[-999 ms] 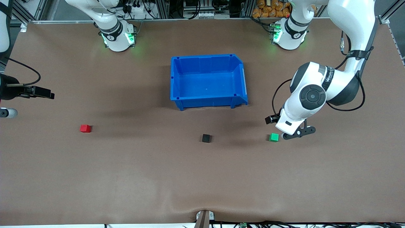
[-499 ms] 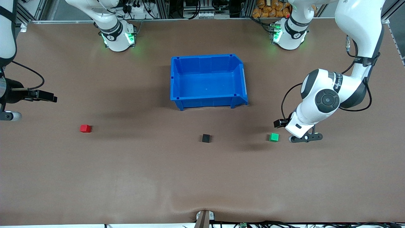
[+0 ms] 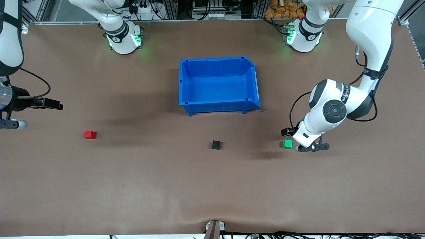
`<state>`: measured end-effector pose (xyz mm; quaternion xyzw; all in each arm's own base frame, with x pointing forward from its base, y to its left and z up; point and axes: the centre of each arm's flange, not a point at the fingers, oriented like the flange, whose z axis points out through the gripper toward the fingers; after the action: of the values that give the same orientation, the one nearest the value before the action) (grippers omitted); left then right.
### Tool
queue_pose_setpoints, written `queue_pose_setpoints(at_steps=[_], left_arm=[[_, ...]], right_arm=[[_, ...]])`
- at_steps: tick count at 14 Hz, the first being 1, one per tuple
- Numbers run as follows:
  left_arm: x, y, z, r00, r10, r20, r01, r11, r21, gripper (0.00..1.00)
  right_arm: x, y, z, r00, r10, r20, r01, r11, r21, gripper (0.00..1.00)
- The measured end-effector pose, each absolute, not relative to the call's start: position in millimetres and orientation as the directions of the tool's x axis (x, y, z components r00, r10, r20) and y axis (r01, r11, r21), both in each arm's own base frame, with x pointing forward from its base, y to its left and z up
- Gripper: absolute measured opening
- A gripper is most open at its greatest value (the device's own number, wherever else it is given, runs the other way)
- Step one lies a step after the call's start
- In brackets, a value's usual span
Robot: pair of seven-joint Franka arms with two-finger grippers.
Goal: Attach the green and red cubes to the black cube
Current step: 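Lower the left gripper over the green cube and close on it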
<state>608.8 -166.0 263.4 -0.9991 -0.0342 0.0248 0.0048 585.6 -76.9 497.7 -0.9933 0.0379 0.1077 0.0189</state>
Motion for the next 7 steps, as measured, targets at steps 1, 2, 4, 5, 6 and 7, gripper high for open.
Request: queue_pose_setpoints(at_steps=[1,2,4,5,6,7], left_arm=[[609.0,-167.7,257.5,0.997,0.064,-0.049,0.064,-0.998,-0.005,1.00],[609.1,-169.3,251.8,0.997,0.058,-0.049,0.058,-0.998,0.000,1.00],[609.5,-172.1,239.8,0.998,0.040,-0.043,0.041,-0.999,0.015,1.00],[609.5,-173.6,233.1,0.999,0.032,-0.036,0.033,-0.999,0.025,1.00],[608.9,-175.1,226.5,0.999,0.025,-0.029,0.026,-0.999,0.033,1.00],[607.8,-176.0,219.7,1.000,0.008,-0.020,0.008,-0.999,0.031,1.00]], right_arm=[[585.7,-76.9,495.6,0.974,-0.071,-0.214,-0.079,-0.996,-0.029,1.00],[585.9,-77.0,493.4,0.975,-0.072,-0.212,-0.080,-0.996,-0.029,1.00],[586.2,-77.2,488.8,0.975,-0.072,-0.208,-0.080,-0.996,-0.029,1.00],[586.1,-77.2,485.7,0.975,-0.072,-0.208,-0.080,-0.996,-0.029,1.00],[586.1,-77.3,482.3,0.976,-0.073,-0.207,-0.080,-0.996,-0.028,1.00],[586.1,-77.4,479.6,0.976,-0.073,-0.206,-0.081,-0.996,-0.028,1.00]])
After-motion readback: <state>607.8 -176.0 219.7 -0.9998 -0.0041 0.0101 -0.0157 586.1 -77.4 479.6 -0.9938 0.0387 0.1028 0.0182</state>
